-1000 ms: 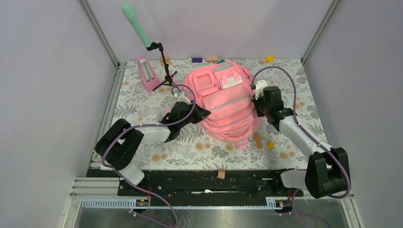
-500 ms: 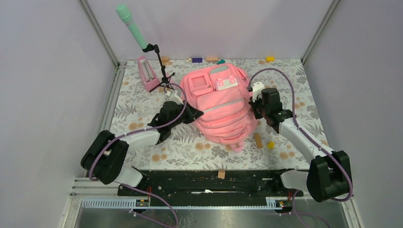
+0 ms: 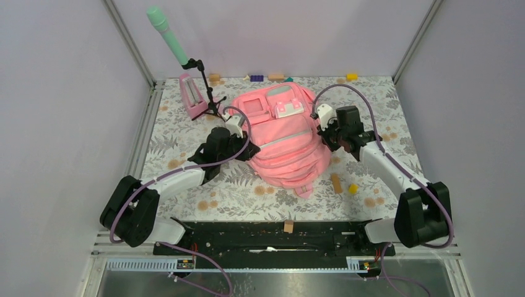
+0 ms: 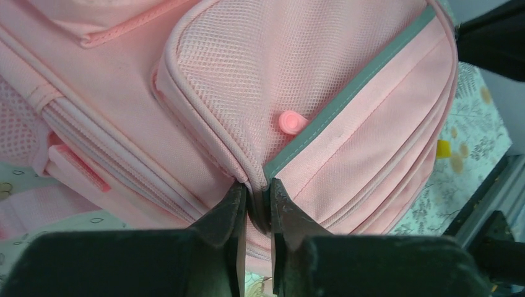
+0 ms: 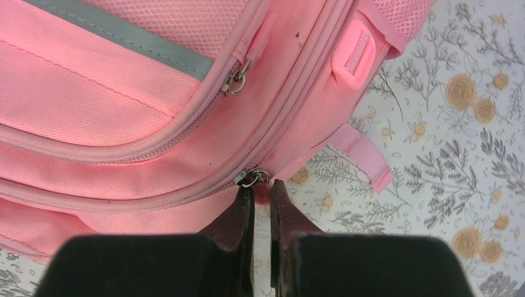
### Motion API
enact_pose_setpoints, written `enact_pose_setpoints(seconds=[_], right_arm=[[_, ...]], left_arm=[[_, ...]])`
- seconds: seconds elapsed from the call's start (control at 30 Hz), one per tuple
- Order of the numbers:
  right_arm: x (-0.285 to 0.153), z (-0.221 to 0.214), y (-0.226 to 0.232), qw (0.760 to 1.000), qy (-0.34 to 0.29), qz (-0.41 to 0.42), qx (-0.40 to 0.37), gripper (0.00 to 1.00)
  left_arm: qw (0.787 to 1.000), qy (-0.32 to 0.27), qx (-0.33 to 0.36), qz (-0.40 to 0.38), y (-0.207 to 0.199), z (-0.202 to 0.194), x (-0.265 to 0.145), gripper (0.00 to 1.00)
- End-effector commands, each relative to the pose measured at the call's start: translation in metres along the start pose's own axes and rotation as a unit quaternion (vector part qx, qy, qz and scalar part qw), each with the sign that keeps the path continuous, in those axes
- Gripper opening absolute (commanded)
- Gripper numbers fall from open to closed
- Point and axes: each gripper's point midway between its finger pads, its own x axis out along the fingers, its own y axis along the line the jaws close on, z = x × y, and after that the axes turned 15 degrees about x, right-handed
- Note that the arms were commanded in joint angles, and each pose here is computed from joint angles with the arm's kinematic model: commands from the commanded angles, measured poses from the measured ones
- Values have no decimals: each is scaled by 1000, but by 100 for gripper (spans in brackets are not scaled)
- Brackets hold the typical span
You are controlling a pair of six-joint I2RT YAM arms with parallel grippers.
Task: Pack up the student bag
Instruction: Zip the student bag at the center of the board.
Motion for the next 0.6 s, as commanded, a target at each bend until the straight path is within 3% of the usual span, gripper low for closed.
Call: enact_pose_setpoints(seconds=[0.0,0.3,0.33,0.47,0.57], right_arm=[[5,70,-29,994,-67,-38,-81,0],[30,75,-22,994,-27,-10,-105,0],[30,73,-18,995,-28,-4,-100,0],[25,62,-5,996,-32,19,-76,0],[20,51,0,997,-33,23,-65,0]], left_arm=[[995,26,95,-22,2,-6,-12,0],[993,5,113,-35,-4,7,-11,0],[992,1,119,-40,-8,12,-11,6],[983,-20,177,-40,-31,35,-13,62],[972,-50,226,-37,-57,55,-13,79]])
